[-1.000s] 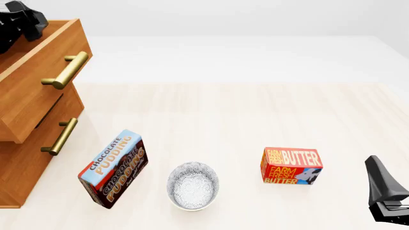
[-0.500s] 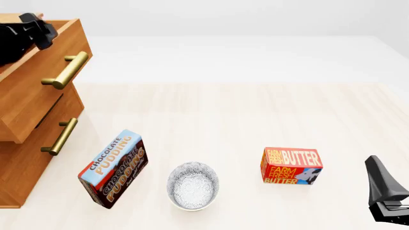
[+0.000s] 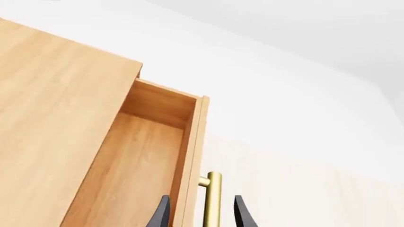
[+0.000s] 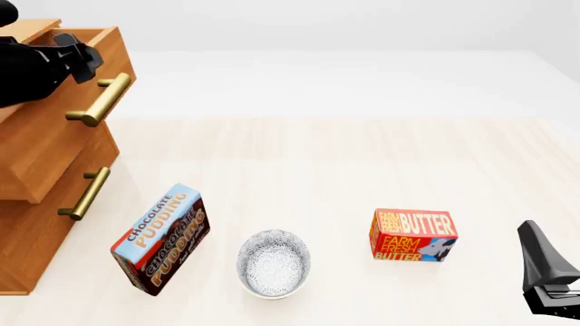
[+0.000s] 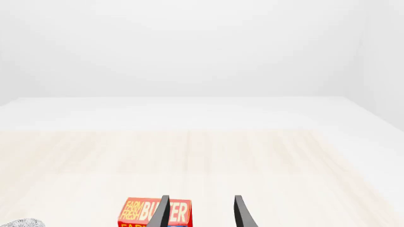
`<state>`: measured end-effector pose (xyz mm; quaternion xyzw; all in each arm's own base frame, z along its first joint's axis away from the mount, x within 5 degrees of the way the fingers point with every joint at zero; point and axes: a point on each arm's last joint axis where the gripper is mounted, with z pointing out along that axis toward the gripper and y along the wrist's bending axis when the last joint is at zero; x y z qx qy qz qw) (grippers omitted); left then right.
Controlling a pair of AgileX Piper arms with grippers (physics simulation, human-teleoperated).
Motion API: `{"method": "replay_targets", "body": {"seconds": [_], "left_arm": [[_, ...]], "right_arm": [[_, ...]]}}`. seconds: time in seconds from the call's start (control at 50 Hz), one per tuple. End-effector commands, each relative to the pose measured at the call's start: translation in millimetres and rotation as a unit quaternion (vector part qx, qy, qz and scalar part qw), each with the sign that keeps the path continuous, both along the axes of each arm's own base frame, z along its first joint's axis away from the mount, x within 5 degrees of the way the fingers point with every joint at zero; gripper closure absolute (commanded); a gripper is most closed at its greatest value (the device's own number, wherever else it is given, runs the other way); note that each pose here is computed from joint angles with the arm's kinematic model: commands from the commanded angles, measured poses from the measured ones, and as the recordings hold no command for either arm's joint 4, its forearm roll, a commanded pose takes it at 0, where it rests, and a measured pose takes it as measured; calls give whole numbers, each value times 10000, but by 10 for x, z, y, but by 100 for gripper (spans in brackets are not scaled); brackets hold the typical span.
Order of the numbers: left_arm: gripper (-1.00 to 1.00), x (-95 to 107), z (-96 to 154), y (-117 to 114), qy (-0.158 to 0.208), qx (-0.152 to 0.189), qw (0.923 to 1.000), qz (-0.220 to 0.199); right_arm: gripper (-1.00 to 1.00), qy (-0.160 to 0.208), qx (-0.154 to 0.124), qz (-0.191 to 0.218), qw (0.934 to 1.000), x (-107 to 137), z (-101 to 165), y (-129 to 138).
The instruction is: Put the bowl in the top drawer of the cabinet.
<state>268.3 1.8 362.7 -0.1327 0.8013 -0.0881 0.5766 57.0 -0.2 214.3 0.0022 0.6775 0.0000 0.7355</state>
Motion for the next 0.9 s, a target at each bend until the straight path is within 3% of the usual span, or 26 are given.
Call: {"method": "replay_targets", "body": {"seconds": [0.02,0.48,0.9], "left_arm": [[-100,-3,-99,-105,199,-223,9995,-142],[-100,26,-221,-344,391,-252,9974,-555],[-100,-24,-278,-594,481,-549,9933,-894]], "right_arm": [[-100,-6,-4,2,10000,-2,-1,0],[-100,-6,-4,3,10000,-2,-1,0],[-100,-7,-4,3,10000,-2,-1,0]]}}
